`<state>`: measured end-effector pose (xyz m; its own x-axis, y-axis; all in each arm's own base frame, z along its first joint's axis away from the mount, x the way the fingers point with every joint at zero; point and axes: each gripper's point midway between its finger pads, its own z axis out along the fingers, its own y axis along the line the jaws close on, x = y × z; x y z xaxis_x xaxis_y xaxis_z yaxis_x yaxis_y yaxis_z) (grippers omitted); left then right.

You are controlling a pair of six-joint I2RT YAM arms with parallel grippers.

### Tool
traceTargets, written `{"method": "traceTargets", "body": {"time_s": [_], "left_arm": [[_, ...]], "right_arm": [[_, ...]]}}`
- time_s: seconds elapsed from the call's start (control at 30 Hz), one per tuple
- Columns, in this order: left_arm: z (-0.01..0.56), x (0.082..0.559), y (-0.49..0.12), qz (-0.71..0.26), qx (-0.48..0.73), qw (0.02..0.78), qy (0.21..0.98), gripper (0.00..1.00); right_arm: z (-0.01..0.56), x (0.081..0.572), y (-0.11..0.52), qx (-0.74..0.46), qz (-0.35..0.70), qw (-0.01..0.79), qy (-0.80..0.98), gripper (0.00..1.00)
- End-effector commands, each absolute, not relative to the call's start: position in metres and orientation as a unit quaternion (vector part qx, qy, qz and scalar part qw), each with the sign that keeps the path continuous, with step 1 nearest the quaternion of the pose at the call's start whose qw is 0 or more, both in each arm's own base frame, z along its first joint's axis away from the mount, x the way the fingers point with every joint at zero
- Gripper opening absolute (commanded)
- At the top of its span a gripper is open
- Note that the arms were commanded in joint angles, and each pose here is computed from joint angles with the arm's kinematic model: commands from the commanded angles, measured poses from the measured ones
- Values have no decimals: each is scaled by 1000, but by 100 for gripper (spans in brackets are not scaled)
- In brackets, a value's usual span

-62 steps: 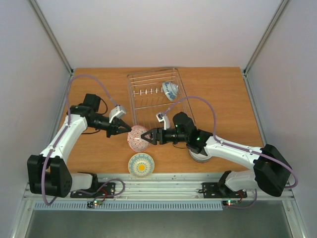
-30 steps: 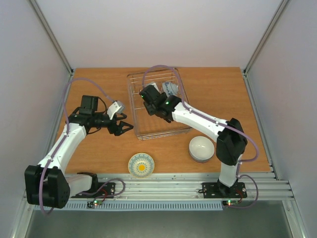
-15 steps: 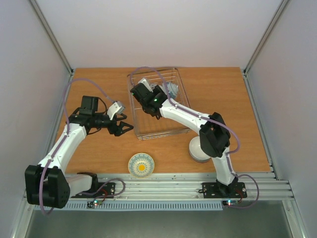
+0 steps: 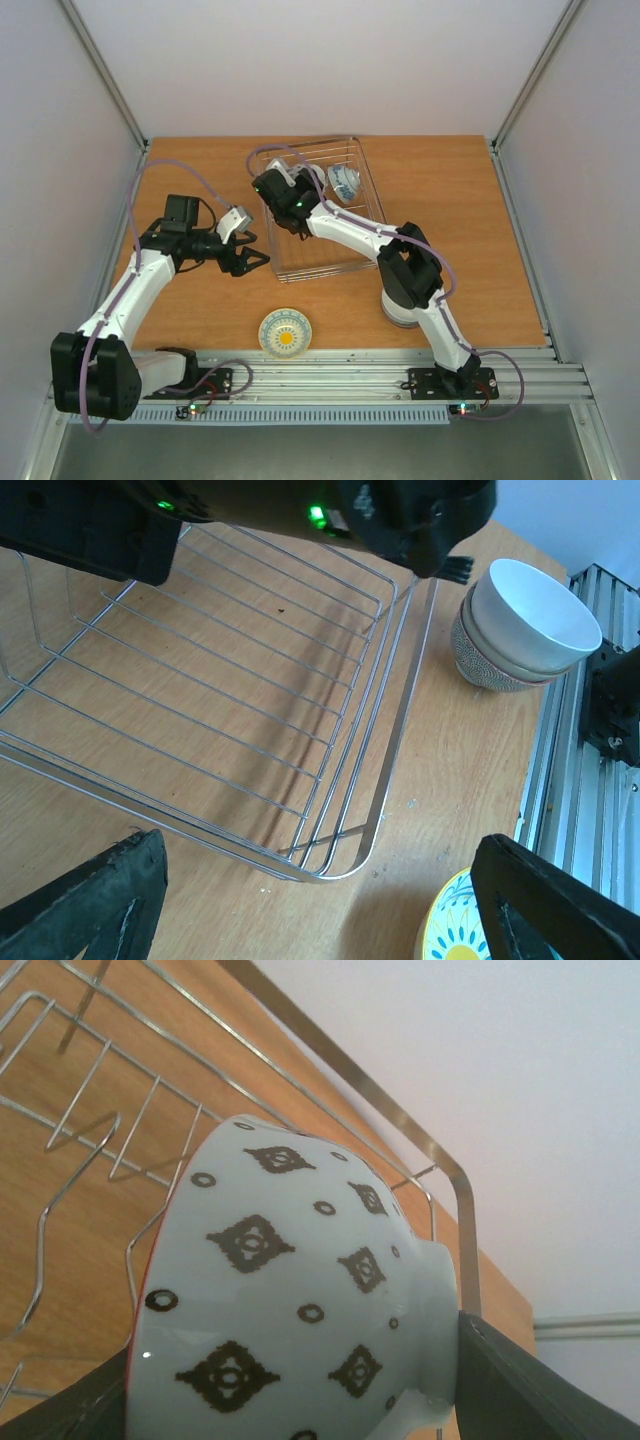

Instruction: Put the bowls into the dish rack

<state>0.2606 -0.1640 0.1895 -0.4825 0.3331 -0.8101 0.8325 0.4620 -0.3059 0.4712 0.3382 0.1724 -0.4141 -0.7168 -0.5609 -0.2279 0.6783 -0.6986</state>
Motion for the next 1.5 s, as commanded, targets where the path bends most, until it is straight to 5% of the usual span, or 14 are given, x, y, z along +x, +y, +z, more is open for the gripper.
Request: {"method": "traceTargets", "body": {"time_s": [0.0,0.63,0.73,0.97,1.17,1.47], "left_arm": [[192,261,-166,-367,380,355,771,84],[184,263,-167,-377,381,342,772,84],[183,263,-167,-378,380,340,773,84],[183,263,-167,-378,381,340,773,84],[185,261,-168,-380,382,340,771,84],[184,259,-166,-372,386,336,774,84]], "right_arm": [[203,490,339,-264,-292,492,777,1],[143,511,325,-260,-272,430,820,6],[137,512,319,-248,-253,419,836,16],[131,514,310,-233,-246,411,846,71],[138,510,312,-230,-221,417,851,96],[186,484,316,-220,-131,454,853,99]]}}
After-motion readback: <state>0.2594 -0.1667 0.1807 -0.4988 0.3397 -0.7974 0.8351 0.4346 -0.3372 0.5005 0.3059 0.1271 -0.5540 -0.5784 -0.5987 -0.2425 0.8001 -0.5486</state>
